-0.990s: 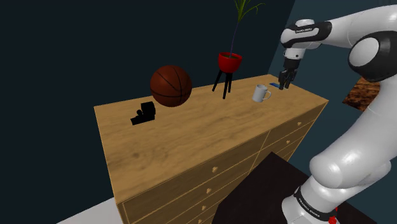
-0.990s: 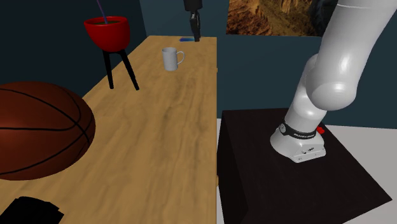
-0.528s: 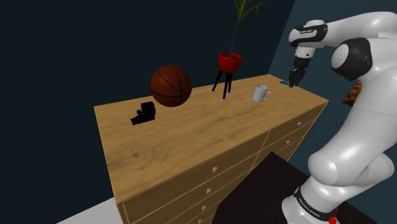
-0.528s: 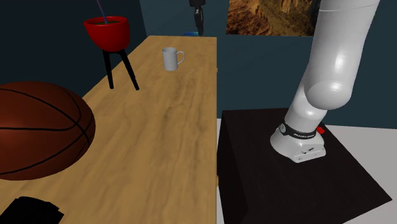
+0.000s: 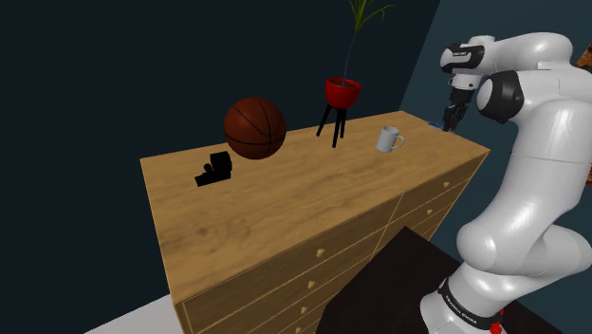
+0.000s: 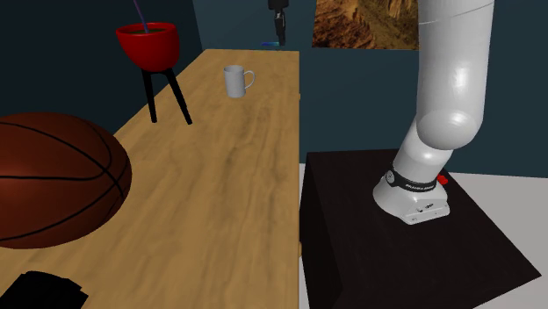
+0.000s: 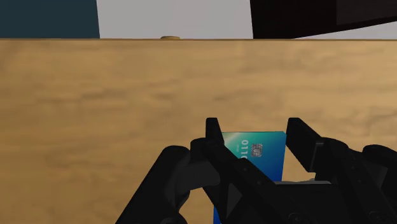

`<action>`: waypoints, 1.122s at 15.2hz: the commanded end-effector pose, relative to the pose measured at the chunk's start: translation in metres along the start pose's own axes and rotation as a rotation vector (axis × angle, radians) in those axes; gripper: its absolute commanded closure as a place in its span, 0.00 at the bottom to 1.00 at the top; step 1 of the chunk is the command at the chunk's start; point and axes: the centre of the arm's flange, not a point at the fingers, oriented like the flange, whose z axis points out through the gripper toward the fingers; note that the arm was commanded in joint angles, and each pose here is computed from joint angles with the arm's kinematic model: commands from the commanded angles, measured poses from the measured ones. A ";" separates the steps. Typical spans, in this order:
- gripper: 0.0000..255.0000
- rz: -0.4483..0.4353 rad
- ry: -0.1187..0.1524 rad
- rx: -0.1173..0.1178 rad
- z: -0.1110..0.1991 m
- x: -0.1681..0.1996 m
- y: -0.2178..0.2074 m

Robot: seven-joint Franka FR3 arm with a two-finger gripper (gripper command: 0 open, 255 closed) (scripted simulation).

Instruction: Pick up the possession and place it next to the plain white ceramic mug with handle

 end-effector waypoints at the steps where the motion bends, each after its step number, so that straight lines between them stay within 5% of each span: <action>1: 1.00 -0.001 0.000 0.000 0.010 0.001 0.003; 17: 1.00 -0.001 0.000 0.000 0.093 0.013 0.006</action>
